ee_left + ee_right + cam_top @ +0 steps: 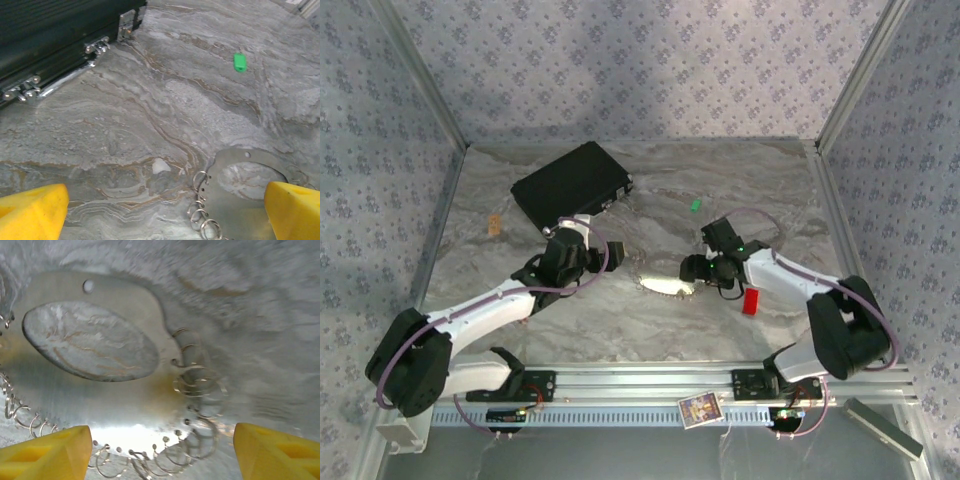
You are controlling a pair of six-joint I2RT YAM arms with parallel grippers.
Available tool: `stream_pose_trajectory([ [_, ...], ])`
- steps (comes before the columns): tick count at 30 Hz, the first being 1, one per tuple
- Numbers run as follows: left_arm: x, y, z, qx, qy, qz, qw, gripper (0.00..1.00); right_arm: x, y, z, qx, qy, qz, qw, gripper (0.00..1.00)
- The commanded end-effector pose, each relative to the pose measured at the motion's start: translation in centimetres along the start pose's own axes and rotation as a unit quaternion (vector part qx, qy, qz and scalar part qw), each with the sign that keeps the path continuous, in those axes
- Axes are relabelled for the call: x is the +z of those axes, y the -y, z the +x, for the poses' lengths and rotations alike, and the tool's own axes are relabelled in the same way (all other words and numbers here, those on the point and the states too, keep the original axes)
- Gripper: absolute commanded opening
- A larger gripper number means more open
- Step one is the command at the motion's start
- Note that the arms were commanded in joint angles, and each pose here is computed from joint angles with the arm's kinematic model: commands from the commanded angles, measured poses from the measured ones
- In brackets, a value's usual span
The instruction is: Put the keys on the keyring
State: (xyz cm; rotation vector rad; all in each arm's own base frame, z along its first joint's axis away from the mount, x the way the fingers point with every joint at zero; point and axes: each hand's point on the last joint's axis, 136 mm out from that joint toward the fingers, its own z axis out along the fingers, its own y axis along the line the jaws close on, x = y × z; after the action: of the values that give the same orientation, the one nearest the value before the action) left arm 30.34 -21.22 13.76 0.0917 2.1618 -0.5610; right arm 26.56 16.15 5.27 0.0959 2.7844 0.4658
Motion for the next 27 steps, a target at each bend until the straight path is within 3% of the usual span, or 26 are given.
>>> stream_pose_trajectory([
  [1, -0.1, -1.0, -0.9, 0.021, 0.008, -0.045, 0.999, 1.0, -1.7, 1.3, -1.1, 0.01, 0.05, 0.02, 0.999, 0.77],
  [3, -0.3, -1.6, -1.4, 0.023, 0.013, -0.067, 0.997, 1.0, -2.9, 2.2, -1.6, 0.018, 0.08, 0.037, 0.996, 0.77],
  [12, 0.6, -1.0, -1.3, -0.021, 0.032, -0.043, 0.998, 1.0, -5.0, 4.9, -2.0, 0.113, 0.193, 0.04, 0.974, 0.77],
  [18, 1.8, -0.3, -0.1, -0.042, -0.002, -0.03, 0.999, 1.0, -4.9, 3.8, -2.0, 0.098, 0.162, 0.017, 0.982, 0.78],
  [27, 2.4, 1.3, 1.4, -0.034, -0.03, -0.012, 0.999, 1.0, -2.6, 0.9, -1.4, 0.06, 0.081, -0.035, 0.994, 0.62],
])
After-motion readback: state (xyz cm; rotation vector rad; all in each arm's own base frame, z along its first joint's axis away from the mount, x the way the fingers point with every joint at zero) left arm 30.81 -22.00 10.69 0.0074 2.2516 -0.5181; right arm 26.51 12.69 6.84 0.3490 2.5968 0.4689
